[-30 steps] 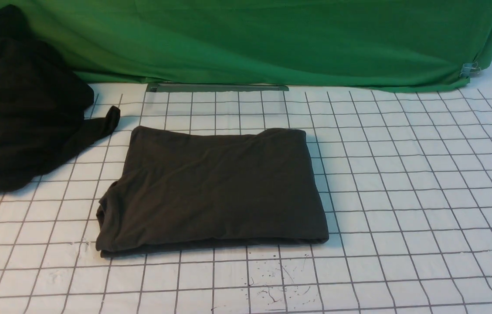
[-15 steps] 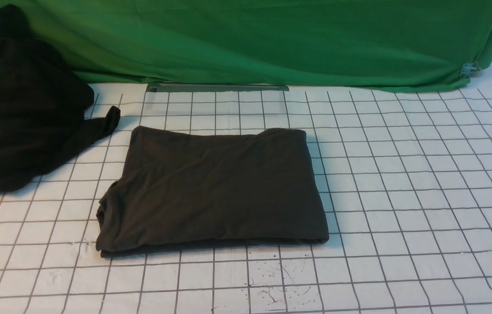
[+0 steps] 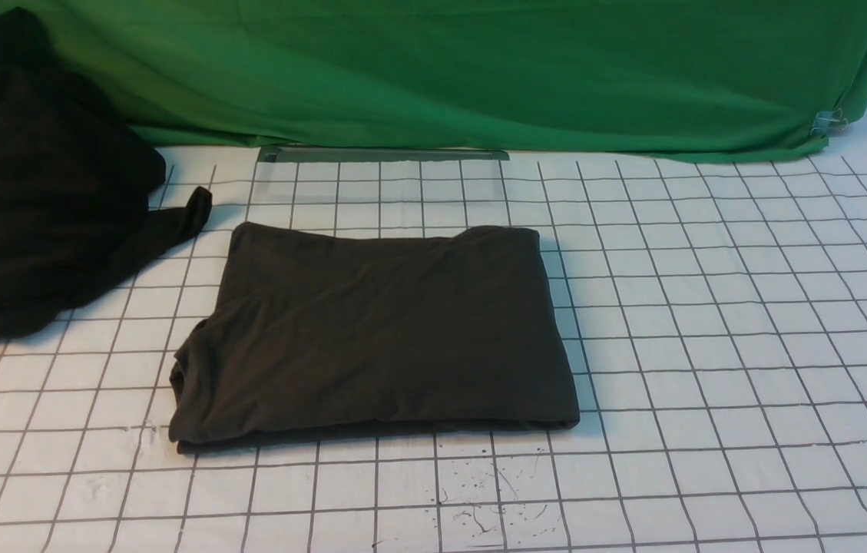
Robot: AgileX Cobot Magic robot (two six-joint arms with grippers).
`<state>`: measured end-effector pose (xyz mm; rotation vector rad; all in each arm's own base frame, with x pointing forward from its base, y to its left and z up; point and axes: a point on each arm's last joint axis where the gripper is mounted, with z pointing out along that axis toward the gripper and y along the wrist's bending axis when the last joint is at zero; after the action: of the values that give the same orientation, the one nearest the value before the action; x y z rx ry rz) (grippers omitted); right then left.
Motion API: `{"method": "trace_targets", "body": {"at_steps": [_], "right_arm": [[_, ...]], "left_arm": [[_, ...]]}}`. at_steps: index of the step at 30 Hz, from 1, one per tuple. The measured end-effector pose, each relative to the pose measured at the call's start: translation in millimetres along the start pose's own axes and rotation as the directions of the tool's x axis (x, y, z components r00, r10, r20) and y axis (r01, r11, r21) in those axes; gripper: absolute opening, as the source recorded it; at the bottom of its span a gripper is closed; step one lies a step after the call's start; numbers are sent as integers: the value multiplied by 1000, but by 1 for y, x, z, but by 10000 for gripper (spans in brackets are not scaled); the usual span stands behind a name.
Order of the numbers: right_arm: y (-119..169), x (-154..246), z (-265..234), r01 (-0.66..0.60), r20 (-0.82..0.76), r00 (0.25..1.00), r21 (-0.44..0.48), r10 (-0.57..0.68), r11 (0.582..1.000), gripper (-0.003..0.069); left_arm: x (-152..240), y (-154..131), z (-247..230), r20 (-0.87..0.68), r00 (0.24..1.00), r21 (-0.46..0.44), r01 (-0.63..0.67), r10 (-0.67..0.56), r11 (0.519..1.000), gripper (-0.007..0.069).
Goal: Fold a long-sleeved shirt over a white checkered tablecloth.
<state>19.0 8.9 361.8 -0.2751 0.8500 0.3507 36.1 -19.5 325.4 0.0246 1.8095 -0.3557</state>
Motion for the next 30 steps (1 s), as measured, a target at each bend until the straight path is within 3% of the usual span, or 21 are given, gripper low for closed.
{"method": "trace_targets", "body": {"at_steps": [8, 12, 18, 30], "right_arm": [[0, 0, 0, 0, 0, 1000, 0, 0, 1000, 125], [0, 0, 0, 0, 0, 1000, 0, 0, 1000, 130], [0, 0, 0, 0, 0, 1000, 0, 0, 1000, 146], [0, 0, 0, 0, 1, 1000, 0, 0, 1000, 168]], "left_arm": [[10, 11, 14, 97, 990, -61, -101, 107, 993, -1], [51, 29, 25, 175, 976, -155, -102, 128, 983, 1], [121, 51, 43, 39, 987, -237, -141, 155, 961, 1], [120, 52, 44, 79, 979, -253, -162, 187, 954, 1]]}}
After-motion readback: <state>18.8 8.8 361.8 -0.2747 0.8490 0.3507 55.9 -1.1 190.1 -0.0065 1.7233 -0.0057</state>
